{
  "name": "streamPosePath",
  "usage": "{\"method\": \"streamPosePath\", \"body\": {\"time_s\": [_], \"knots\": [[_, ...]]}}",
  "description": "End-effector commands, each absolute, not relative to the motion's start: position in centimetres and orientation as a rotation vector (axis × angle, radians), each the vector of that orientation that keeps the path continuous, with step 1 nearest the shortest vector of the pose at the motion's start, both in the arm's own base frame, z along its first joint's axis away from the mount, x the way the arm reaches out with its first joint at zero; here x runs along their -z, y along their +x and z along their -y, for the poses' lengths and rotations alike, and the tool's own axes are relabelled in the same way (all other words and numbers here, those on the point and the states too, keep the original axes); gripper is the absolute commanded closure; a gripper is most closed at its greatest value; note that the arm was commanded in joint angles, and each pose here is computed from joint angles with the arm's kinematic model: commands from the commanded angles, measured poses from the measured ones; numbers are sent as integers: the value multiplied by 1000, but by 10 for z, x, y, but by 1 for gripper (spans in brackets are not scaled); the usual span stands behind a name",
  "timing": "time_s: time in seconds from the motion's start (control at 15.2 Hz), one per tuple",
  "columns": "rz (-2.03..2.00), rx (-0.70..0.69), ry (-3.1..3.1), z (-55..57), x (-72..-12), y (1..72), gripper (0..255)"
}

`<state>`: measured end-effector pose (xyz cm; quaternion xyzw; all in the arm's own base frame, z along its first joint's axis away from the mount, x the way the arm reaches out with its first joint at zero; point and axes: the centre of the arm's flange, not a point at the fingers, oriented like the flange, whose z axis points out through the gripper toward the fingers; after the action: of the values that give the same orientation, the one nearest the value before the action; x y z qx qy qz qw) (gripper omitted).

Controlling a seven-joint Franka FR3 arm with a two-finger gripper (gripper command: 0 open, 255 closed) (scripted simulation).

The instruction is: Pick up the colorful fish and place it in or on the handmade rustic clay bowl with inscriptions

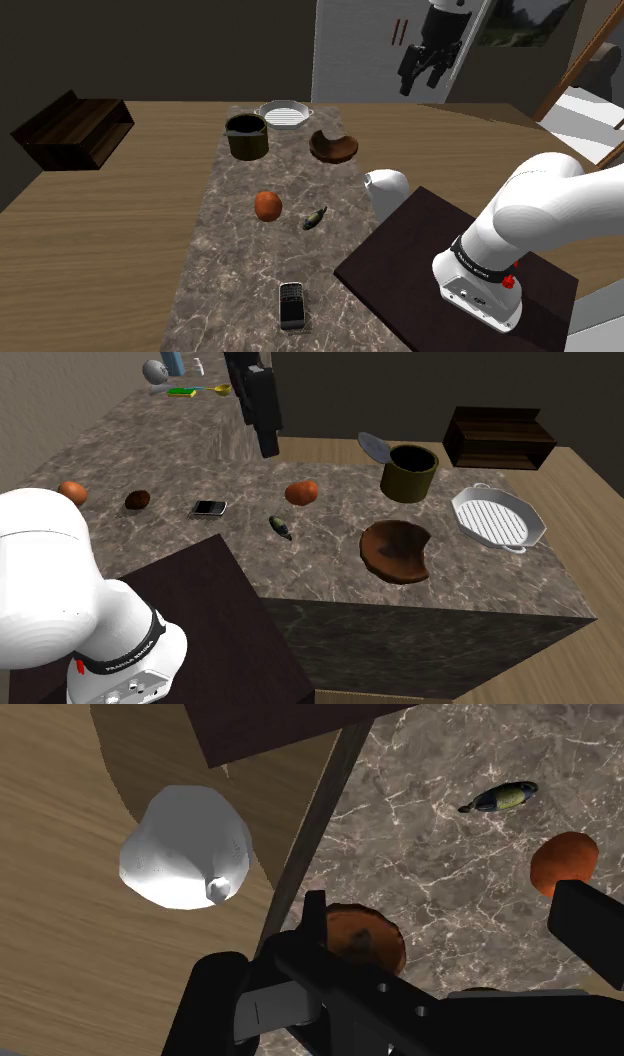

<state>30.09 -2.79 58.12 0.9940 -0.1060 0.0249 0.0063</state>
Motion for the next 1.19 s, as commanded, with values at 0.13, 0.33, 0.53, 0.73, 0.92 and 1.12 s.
{"method": "streamPosePath", "body": {"time_s": [0.13, 0.33, 0.53, 0.73, 0.92, 1.12], "knots": [[426, -86, 3092, 12, -559, 299, 0], [567, -98, 3060, -12, -526, 298, 0], [705, -110, 3021, -35, -492, 299, 0], [841, -121, 2976, -58, -459, 303, 0], [974, -132, 2925, -80, -425, 309, 0], [1105, -143, 2868, -101, -391, 317, 0]]}}
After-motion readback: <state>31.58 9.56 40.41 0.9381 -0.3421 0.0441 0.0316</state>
